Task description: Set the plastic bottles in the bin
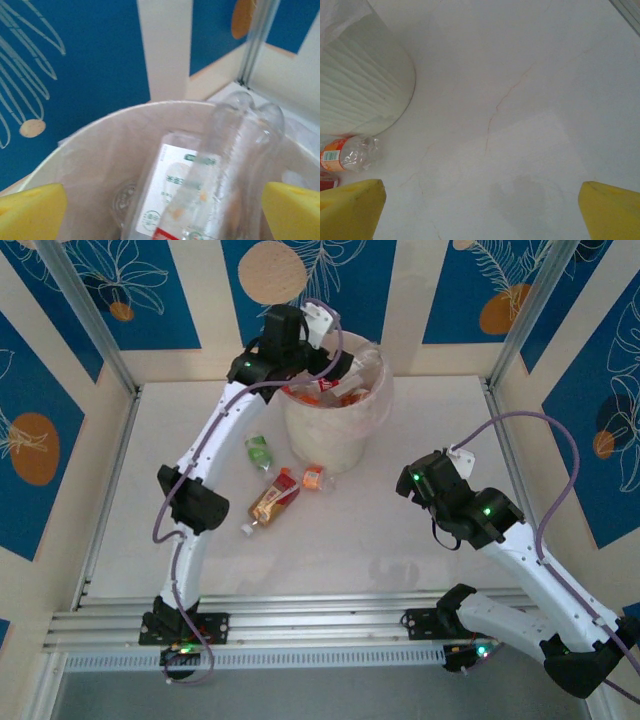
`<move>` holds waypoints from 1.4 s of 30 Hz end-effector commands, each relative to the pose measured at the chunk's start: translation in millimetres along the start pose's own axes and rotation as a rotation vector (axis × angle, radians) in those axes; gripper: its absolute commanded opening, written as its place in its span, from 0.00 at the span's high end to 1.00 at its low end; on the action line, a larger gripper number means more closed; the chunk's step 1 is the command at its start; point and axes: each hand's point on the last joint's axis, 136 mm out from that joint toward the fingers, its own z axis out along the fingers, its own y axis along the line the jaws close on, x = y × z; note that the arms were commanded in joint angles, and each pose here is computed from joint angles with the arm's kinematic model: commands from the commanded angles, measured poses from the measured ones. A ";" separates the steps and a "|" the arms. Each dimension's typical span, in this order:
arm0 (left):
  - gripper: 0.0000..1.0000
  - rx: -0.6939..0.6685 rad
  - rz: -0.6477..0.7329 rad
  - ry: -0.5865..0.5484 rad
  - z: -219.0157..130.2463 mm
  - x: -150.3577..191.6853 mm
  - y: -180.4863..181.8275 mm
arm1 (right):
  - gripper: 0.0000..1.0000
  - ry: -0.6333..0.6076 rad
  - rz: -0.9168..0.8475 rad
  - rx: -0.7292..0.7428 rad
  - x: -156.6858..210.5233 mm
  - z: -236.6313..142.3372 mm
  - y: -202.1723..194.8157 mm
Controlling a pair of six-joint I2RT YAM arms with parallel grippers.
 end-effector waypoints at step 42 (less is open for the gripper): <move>0.45 -0.294 -0.128 0.121 -11.2 33.1 53.6 | 0.01 0.000 0.035 0.000 2.3 1.4 -3.0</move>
